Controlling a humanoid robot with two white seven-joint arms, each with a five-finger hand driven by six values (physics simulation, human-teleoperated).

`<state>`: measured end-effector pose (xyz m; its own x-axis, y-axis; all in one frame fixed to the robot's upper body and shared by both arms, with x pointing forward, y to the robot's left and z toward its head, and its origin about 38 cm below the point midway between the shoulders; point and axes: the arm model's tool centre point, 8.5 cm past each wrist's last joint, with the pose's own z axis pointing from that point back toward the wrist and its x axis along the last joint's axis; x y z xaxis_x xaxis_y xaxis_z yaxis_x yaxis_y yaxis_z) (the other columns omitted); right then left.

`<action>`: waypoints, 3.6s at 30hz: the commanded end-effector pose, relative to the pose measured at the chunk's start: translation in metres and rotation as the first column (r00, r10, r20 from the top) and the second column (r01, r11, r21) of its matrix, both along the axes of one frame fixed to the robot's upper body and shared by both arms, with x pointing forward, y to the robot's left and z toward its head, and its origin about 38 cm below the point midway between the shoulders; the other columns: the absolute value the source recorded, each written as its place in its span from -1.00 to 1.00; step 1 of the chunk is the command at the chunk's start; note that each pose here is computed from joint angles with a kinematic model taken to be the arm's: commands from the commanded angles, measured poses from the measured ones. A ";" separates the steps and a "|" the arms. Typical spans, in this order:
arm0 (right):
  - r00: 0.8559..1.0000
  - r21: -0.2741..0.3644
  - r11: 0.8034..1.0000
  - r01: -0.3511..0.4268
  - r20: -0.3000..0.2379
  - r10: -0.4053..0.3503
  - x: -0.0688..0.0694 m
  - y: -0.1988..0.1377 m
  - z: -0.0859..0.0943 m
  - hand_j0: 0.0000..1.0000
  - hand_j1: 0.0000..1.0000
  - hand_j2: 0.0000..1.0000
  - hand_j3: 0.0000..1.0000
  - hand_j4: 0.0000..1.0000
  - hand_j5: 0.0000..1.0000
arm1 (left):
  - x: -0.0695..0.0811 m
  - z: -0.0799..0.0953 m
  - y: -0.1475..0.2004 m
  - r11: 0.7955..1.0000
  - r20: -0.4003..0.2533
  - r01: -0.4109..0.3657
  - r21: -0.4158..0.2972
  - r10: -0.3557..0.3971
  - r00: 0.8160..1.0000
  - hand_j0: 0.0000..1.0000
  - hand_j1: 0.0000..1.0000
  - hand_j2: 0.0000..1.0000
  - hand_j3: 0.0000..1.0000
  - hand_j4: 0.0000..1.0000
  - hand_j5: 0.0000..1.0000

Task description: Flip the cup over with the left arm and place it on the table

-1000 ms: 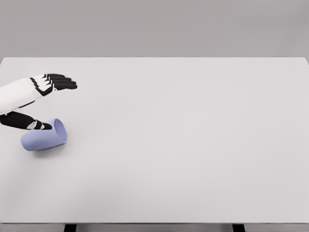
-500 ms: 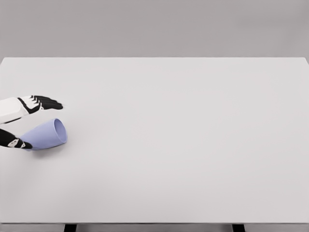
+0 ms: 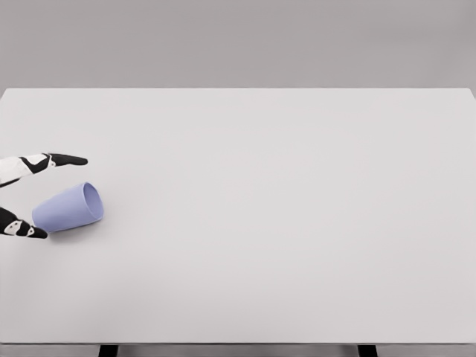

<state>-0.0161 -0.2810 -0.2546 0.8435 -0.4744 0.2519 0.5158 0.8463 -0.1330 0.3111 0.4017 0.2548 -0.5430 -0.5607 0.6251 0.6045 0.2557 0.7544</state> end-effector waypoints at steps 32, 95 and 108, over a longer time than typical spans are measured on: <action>1.000 0.000 1.000 0.001 0.001 -0.001 0.000 0.000 0.000 1.00 1.00 1.00 1.00 1.00 1.00 | 0.009 -0.046 -0.002 0.975 -0.165 -0.212 -0.072 0.198 0.966 1.00 1.00 1.00 1.00 1.00 1.00; 1.000 0.000 1.000 0.001 0.000 -0.001 0.000 0.000 0.000 1.00 1.00 1.00 1.00 1.00 1.00 | 0.023 -0.090 0.000 0.947 -0.091 -0.312 0.073 0.318 0.944 1.00 1.00 1.00 1.00 1.00 1.00; 1.000 0.000 1.000 0.001 0.001 -0.001 0.000 0.000 0.000 1.00 1.00 1.00 1.00 1.00 1.00 | 0.025 -0.101 -0.005 0.945 -0.077 -0.316 0.082 0.322 0.944 1.00 1.00 1.00 1.00 1.00 1.00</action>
<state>-0.0160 -0.2810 -0.2546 0.8434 -0.4743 0.2525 0.5158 0.8463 -0.1330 0.3363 0.3972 0.1549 -0.2758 -0.7390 0.6147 0.5645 0.3931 0.7259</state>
